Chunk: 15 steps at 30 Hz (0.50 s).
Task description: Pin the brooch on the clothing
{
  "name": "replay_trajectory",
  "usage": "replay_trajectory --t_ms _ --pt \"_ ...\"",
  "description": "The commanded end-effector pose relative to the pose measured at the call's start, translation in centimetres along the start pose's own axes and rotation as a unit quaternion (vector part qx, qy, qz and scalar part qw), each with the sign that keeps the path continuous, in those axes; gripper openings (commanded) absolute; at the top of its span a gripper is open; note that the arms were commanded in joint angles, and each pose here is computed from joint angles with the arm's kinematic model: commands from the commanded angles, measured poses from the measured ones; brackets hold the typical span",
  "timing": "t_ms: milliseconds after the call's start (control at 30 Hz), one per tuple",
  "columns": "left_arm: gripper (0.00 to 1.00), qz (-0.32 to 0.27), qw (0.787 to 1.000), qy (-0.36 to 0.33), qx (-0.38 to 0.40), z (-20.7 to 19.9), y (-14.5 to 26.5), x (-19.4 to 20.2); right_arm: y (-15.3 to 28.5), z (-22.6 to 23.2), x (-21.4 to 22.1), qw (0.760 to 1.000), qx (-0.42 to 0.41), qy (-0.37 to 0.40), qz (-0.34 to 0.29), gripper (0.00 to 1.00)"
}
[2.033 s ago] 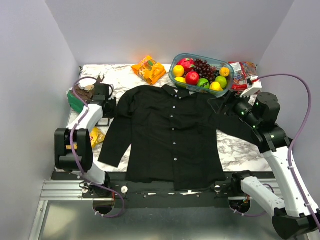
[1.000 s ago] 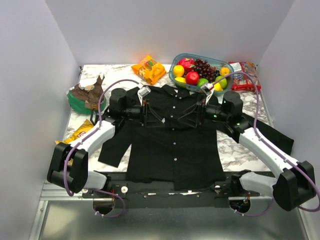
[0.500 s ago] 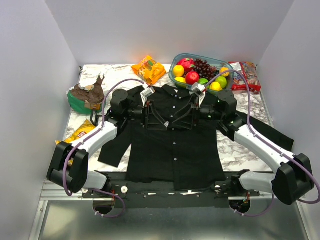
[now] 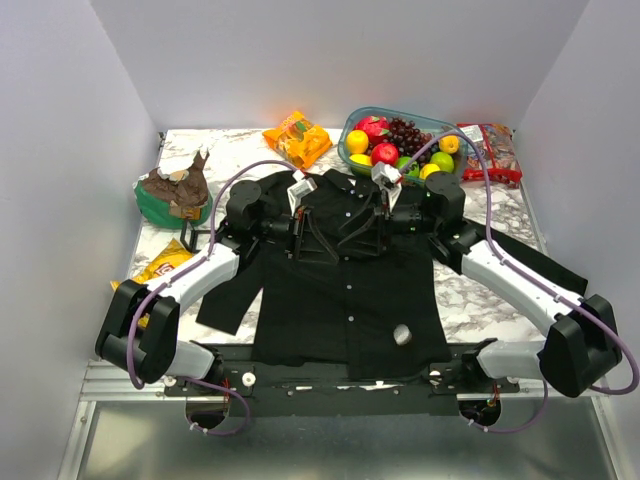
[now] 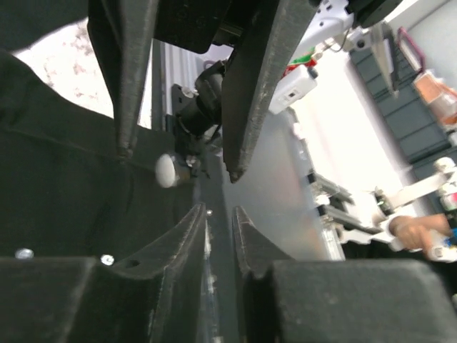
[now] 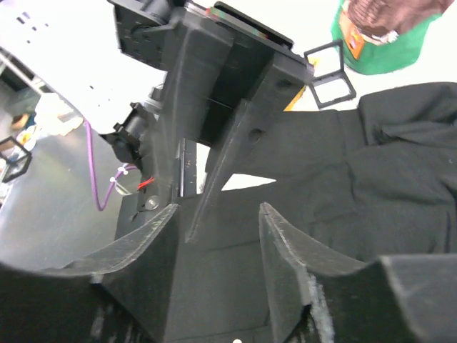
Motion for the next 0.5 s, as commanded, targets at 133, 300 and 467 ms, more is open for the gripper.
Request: replay_trajectory --t_ms 133,300,467 --pt "0.22 -0.006 0.999 -0.008 -0.044 1.0 0.4 0.3 0.4 -0.6 0.9 0.994 0.106 -0.015 -0.022 0.51" --pt "0.33 0.064 0.981 -0.013 -0.182 2.8 1.1 1.1 3.0 -2.2 3.3 0.935 0.334 -0.116 -0.042 0.61" --pt "0.46 0.054 0.980 -0.029 -0.187 2.2 1.1 0.8 5.5 -1.4 5.2 0.912 0.379 -0.144 -0.055 0.68"
Point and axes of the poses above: each gripper's point midway between its finger pads, its own y axis back along the fingers, its own z axis along the line the jaws close on, x = y × z, the point moved 10 cm from there along y, back along the fingers, and after that the axes turned 12 degrees about -y, right-handed, at the moved point
